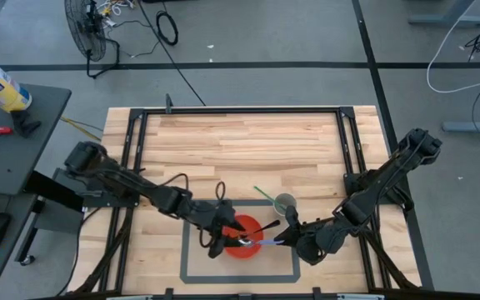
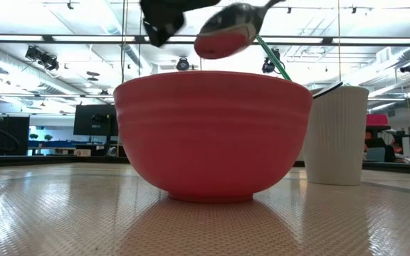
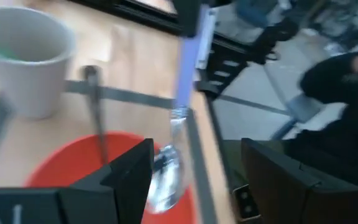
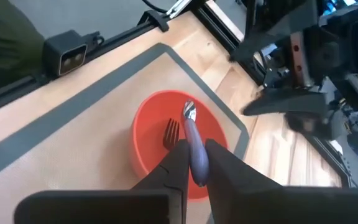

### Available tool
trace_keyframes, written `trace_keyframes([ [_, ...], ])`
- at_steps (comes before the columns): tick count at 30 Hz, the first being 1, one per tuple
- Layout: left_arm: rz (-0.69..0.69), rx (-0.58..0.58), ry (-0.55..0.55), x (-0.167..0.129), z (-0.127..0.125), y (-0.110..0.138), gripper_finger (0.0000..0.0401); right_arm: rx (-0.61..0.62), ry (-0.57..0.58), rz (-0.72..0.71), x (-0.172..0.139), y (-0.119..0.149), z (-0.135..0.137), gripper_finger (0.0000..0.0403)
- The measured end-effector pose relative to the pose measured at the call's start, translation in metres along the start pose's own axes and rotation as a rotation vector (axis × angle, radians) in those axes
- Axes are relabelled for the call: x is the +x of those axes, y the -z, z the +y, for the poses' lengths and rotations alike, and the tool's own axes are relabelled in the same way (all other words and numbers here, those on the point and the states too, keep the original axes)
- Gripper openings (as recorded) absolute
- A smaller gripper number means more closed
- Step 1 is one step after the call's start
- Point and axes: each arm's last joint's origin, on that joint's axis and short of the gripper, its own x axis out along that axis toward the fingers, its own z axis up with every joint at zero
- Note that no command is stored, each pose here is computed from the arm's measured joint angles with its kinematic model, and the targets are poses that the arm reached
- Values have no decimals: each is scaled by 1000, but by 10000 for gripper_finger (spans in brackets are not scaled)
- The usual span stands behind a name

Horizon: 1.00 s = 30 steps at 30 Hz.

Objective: Pick & Place Utensil
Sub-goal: Put the purple spoon into the orange bowl

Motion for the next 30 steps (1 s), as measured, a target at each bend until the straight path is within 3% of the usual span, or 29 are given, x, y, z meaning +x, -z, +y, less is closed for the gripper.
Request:
trace_keyframes([
  [5, 12, 25, -197, -31, -12, 0, 236, -1, -24, -7, -4, -9, -5, 39],
  [12, 7, 102, -488, -53, -28, 21, 232, -6, -35, 31, 0, -3, -12, 39],
  [25, 10, 57, -523, -50, -11, 12, 232, -152, -5, 112, 45, 12, -6, 39],
  [30, 21, 35, -525, -49, 0, 7, 232, -226, -42, 115, 56, 15, 2, 39],
])
